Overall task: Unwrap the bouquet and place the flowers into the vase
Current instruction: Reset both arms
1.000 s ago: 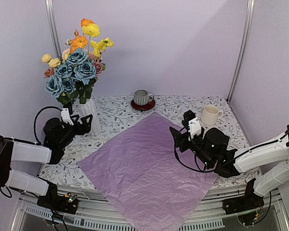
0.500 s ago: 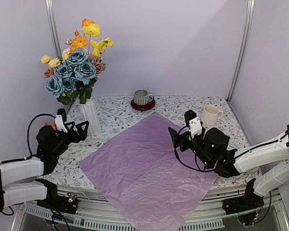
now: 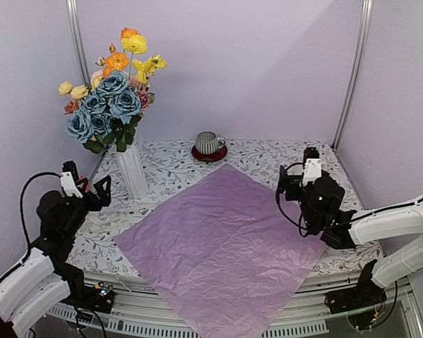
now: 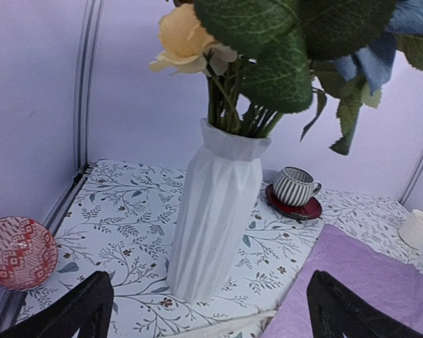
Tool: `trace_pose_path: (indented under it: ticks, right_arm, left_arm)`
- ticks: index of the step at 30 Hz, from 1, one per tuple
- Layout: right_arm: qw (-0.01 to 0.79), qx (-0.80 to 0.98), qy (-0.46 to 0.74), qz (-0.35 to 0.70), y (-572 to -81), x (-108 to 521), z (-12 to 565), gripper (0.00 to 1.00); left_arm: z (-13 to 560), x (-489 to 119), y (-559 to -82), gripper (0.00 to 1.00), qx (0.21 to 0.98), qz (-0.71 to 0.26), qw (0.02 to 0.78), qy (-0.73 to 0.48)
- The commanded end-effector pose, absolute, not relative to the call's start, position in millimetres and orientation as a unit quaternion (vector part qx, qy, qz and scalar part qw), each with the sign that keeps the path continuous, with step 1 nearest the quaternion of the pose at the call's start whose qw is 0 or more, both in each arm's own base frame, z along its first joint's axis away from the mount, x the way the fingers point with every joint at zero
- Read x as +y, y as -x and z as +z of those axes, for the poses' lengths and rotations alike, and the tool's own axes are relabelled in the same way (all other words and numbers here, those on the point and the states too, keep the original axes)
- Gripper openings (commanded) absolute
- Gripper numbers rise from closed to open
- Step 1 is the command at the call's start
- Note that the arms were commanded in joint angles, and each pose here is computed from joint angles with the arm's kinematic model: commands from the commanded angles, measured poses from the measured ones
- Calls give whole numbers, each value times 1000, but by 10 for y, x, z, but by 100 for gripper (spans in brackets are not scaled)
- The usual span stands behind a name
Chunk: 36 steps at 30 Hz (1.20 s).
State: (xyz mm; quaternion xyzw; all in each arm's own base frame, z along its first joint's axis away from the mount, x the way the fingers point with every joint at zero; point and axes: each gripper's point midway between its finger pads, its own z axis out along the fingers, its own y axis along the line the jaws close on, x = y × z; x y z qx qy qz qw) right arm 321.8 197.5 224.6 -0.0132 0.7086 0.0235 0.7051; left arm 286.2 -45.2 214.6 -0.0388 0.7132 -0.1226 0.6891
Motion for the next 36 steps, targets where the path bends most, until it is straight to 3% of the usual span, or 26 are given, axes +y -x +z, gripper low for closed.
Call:
trace_pose_path:
  ticks: [1, 6, 9, 17, 26, 29, 31, 36]
  right_arm:
    - [699, 708, -105, -19, -3259, 1266, 2245, 99]
    - [717, 678, -161, -19, -3253, 539, 2346, 100]
    - [730, 682, -10, -31, -3249, 755, 2296, 99]
    - [712, 696, 71, -66, -3378, 631, 2123, 97]
    - [726, 683, -3, -82, -3599, 109, 1840, 93]
    - [726, 684, -17, -67, -3658, -16, 1750, 93]
    - [715, 697, -18, -50, -3707, -64, 1659, 100]
    - [709, 704, -34, -29, -3778, -124, 1578, 99]
  left_arm:
    - [2020, -190, -2856, 98, 715, -65, 693, 68]
    - [2078, -14, -2879, 98, 696, 17, 716, 56]
    - [1982, 59, -2885, 98, 687, 36, 723, 60]
    - [1778, 203, -3034, 98, 691, 77, 716, 62]
    - [1737, 346, -3480, 98, 709, 34, 703, 45]
    - [1770, 389, -3491, 98, 700, 39, 711, 52]
    - [1781, 398, -3505, 98, 698, 37, 714, 50]
    - [1734, 379, -3673, 98, 712, 29, 701, 36]
